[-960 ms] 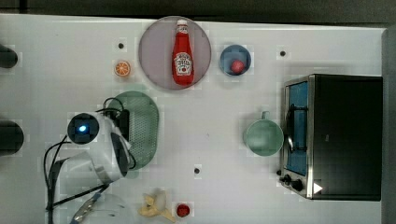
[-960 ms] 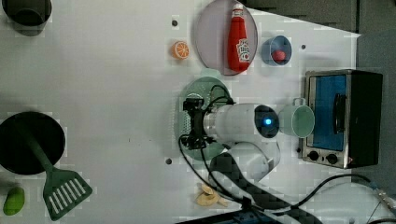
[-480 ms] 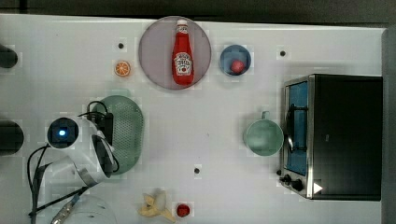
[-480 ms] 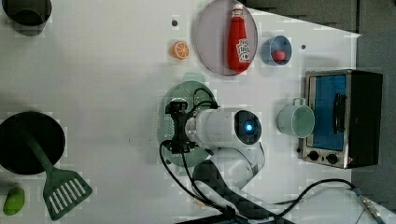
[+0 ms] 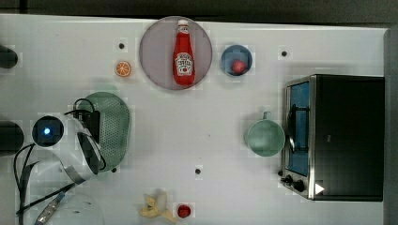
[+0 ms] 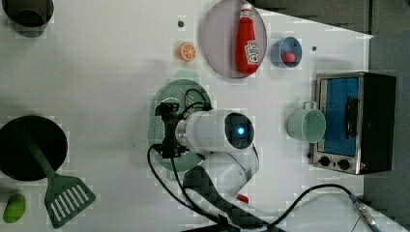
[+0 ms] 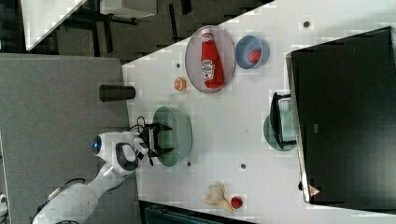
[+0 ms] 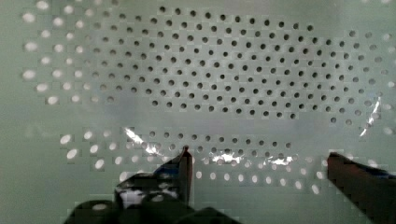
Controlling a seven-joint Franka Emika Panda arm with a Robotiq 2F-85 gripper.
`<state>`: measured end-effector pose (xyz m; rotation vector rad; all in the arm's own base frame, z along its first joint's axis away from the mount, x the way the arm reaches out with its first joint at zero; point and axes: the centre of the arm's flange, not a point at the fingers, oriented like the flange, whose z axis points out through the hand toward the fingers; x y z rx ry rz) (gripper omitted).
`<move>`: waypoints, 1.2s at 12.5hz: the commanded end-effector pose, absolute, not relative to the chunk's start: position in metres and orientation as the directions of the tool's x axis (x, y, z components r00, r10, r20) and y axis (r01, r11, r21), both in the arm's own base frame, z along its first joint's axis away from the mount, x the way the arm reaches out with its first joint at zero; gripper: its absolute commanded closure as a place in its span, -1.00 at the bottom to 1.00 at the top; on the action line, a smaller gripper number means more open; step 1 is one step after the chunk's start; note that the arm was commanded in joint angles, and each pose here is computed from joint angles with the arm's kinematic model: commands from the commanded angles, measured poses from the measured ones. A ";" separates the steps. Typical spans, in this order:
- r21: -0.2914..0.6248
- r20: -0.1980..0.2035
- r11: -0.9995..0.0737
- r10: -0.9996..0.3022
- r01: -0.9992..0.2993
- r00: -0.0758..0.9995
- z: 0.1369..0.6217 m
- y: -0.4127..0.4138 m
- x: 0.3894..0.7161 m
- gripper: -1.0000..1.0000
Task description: Drag strainer right to left.
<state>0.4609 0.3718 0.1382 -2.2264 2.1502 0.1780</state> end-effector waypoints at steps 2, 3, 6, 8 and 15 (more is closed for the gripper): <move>0.037 -0.148 -0.030 -0.989 -0.999 0.024 0.149 0.410 0.459 -1.00; 0.028 -0.155 -0.033 -0.988 -0.999 0.028 0.150 0.415 0.460 -1.00; 0.025 -0.164 -0.028 -0.986 -0.999 0.024 0.153 0.420 0.462 -1.00; 0.021 -0.156 -0.029 -0.987 -0.999 0.025 0.164 0.414 0.468 -1.00; -0.059 -0.091 -0.334 -0.937 -0.941 0.338 0.355 0.292 0.537 -1.00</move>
